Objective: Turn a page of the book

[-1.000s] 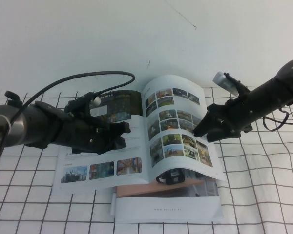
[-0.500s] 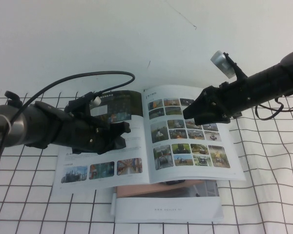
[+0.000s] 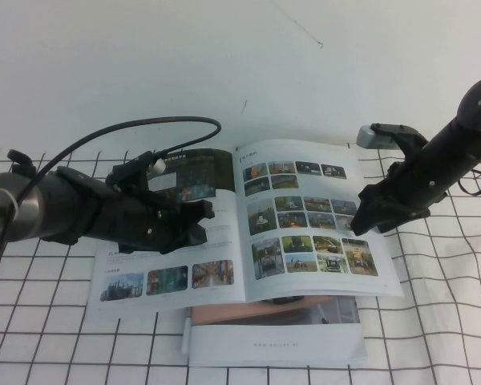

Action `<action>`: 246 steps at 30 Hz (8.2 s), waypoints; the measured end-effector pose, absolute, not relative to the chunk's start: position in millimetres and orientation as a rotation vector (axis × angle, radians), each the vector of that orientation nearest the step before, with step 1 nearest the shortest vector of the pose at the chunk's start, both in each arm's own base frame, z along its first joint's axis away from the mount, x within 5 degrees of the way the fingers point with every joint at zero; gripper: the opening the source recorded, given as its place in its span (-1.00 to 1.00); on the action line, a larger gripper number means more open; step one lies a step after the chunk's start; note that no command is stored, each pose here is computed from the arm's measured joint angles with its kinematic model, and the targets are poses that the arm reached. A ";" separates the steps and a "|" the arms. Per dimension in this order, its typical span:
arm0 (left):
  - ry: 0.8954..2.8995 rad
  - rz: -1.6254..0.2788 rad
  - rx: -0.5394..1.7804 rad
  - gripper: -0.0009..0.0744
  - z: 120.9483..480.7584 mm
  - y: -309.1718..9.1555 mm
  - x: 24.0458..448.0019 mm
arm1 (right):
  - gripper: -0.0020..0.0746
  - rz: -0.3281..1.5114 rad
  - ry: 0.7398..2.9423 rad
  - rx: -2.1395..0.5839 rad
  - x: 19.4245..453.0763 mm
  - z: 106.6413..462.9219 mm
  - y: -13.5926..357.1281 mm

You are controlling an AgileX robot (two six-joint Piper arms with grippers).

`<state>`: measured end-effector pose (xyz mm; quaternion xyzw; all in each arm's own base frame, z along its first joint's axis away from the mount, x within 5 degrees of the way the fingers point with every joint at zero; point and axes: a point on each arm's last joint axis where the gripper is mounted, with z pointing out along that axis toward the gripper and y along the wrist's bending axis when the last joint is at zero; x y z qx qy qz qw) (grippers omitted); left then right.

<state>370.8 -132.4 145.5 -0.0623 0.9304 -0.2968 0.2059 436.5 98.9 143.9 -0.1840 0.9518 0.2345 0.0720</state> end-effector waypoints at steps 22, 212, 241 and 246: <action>2.595 -0.837 -0.185 -0.98 144.4 -132.9 370.8 | 0.19 1.047 2.836 -0.338 439.8 132.8 113.2; 2.499 -0.488 0.066 -0.98 155.5 -180.8 245.3 | -0.95 0.810 2.777 -0.754 395.4 146.9 165.5; 2.311 -0.890 0.564 -0.98 283.8 -149.4 165.7 | -0.95 0.472 2.306 -1.285 258.5 379.6 115.9; 2.170 -0.791 0.476 -0.98 310.6 -122.3 159.1 | -0.95 0.139 2.366 -1.110 231.6 407.3 84.9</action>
